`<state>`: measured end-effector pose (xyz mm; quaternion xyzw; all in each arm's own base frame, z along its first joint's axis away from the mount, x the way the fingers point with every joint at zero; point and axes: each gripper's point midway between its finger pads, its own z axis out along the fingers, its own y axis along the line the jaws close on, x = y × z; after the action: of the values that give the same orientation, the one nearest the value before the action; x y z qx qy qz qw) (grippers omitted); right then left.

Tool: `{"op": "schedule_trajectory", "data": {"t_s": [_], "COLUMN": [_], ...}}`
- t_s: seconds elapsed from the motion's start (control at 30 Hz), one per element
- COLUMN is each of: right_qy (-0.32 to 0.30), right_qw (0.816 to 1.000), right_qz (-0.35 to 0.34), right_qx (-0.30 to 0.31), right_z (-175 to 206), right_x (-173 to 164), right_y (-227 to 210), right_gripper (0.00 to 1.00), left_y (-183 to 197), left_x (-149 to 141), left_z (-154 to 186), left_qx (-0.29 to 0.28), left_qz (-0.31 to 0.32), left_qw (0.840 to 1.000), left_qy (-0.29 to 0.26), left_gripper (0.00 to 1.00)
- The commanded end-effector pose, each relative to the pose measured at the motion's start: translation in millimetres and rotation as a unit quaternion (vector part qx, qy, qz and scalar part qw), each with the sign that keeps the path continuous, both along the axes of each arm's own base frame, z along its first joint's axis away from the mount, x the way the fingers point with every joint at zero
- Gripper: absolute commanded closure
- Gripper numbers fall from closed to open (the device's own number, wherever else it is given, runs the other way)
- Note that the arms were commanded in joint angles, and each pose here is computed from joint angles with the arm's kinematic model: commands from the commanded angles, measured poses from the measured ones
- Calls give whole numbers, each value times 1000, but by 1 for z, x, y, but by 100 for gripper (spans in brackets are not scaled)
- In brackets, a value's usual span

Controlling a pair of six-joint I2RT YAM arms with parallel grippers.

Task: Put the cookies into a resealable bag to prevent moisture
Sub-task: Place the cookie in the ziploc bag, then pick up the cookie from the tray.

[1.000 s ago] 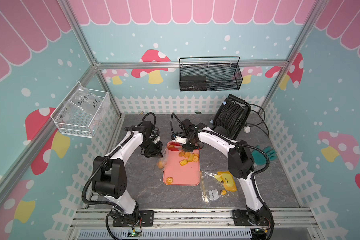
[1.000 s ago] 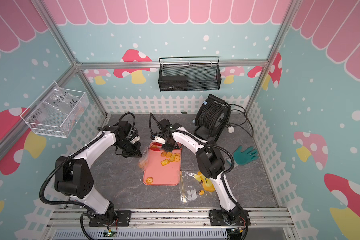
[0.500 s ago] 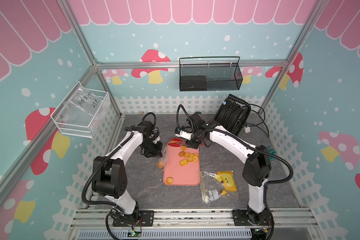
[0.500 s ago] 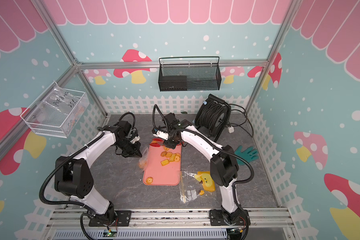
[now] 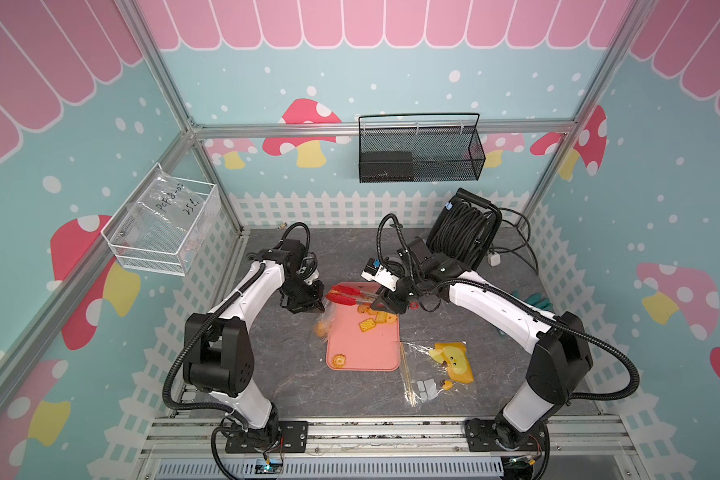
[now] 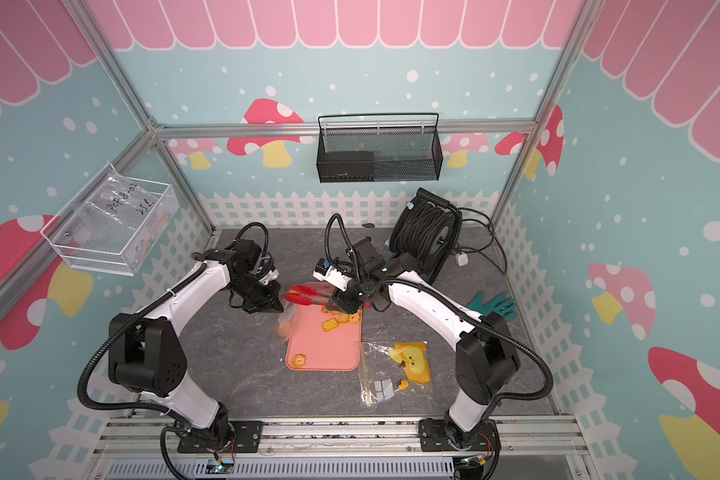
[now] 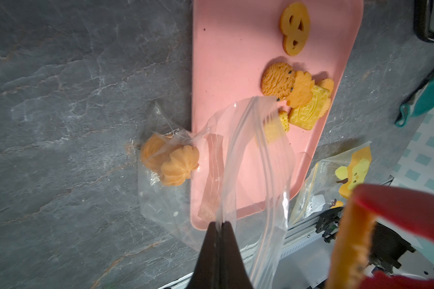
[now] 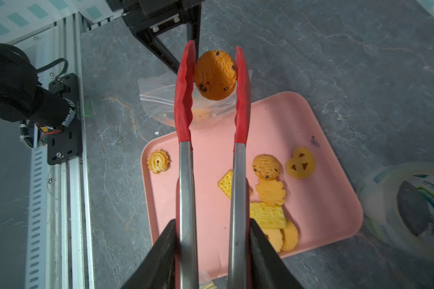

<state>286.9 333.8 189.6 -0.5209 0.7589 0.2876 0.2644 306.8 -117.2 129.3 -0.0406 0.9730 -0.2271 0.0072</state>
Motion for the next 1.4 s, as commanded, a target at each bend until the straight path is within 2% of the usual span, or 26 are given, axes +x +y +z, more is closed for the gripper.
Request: {"op": "schedule_trajectory", "data": {"t_s": [0.0, 0.23, 0.43, 0.57, 0.73, 0.9, 1.1, 1.23, 1.37], "right_qy": [4, 16, 37, 28, 6, -12, -70, -102, -118], "right_qw": [997, 996, 996, 995, 995, 996, 996, 990, 982], "right_qz": [24, 36, 41, 42, 37, 30, 42, 90, 119], "right_qx": [68, 86, 77, 80, 88, 88, 45, -30, -88], "right_z": [20, 16, -1, 6, 25, 36, 33, -2, -37], "right_x": [-3, 1, -5, -6, -6, -12, -40, -81, -98], "right_y": [19, 30, 28, 28, 22, 9, -23, -42, -58], "right_gripper": [56, 56, 53, 51, 43, 42, 44, 44, 43], "left_y": [-4, -6, -3, -1, 0, -1, 3, 3, 3], "left_x": [0, -6, -5, -5, -4, -2, 1, 4, 7], "left_z": [18, 18, 23, 23, 24, 27, 26, 26, 28], "left_qx": [-25, -35, -38, -36, -35, -36, -23, -22, -21], "left_qz": [4, 2, 13, 13, 13, 12, 13, 13, 13], "left_qw": [1000, 999, 999, 999, 999, 999, 1000, 1000, 1000], "left_qy": [-14, -5, -9, -8, -11, -13, -15, -14, -14], "left_gripper": [100, 100, 100, 100, 100, 100, 100, 100, 100]}}
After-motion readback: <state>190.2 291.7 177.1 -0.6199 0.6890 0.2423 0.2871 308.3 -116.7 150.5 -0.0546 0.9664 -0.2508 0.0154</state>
